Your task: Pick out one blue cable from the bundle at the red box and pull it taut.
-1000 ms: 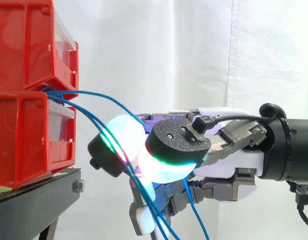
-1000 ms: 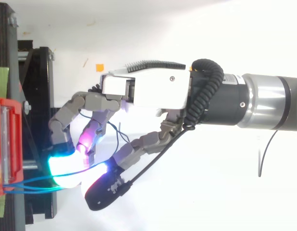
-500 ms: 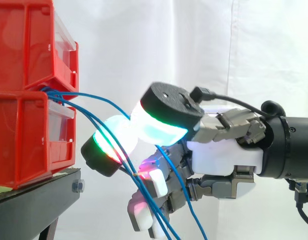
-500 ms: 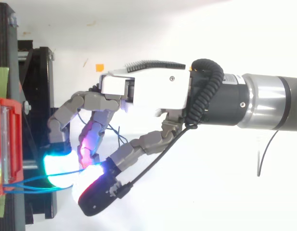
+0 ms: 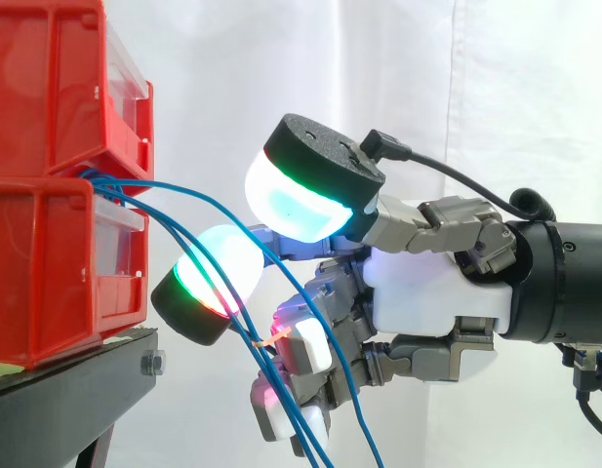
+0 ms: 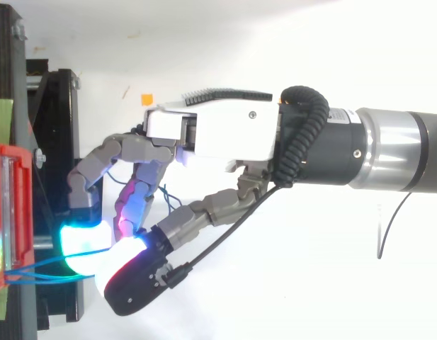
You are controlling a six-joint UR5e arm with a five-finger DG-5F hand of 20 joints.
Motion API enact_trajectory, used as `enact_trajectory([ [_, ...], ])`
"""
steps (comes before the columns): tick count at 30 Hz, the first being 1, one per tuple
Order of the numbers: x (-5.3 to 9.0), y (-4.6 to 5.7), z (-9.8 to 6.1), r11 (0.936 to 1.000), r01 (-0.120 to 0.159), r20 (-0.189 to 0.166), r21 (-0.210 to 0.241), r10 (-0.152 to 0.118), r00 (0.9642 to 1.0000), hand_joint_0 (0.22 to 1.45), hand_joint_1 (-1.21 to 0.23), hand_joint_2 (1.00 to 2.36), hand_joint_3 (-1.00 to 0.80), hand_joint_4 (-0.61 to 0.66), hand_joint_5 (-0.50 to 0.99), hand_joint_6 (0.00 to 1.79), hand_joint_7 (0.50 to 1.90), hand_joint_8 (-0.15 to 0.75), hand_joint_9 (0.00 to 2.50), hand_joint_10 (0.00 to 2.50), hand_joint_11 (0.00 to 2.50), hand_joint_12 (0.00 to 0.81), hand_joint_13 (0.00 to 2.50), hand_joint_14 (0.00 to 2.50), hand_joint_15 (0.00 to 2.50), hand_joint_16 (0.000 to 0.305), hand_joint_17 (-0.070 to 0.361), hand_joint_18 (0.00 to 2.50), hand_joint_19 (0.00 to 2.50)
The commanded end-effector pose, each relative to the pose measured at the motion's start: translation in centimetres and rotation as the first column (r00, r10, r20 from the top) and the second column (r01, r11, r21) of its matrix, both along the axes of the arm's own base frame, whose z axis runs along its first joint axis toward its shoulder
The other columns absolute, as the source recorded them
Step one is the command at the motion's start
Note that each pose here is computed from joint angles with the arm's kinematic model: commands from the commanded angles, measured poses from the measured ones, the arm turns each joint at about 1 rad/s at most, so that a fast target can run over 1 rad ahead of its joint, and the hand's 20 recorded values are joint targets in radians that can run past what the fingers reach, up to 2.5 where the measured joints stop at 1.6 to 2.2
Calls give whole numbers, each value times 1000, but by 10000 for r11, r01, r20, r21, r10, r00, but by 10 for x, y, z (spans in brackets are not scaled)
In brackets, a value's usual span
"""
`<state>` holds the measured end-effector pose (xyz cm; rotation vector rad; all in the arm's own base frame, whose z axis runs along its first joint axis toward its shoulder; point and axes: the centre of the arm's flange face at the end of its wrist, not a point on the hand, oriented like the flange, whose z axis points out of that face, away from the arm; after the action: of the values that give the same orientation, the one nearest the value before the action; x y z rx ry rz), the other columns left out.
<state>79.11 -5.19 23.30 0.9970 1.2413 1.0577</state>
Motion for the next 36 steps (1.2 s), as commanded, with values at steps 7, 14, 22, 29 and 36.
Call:
enact_trajectory([
  [7,0,-1,0,10000,35,0,-10,-35,10000,607,-458,1000,-500,75,-122,848,922,294,1275,22,651,428,1026,24,612,57,129,872,778],
  [14,1,-1,1,10000,35,31,-6,-35,10000,639,-515,1006,-416,66,-121,855,946,307,1261,25,641,436,1016,23,616,59,133,849,774],
  [22,1,-1,1,10000,35,31,-6,-35,10000,618,-602,1015,-272,70,-121,885,966,320,1258,22,649,440,1010,25,624,60,134,846,776],
  [29,1,1,1,10000,20,31,-6,-20,10000,613,-671,1016,-206,80,-119,890,1002,329,1261,22,666,451,1012,22,614,63,142,866,760],
  [36,1,1,1,10000,20,31,-6,-20,10000,634,-772,1017,-140,74,-127,912,988,333,1223,23,663,456,1002,24,612,64,145,871,748],
])
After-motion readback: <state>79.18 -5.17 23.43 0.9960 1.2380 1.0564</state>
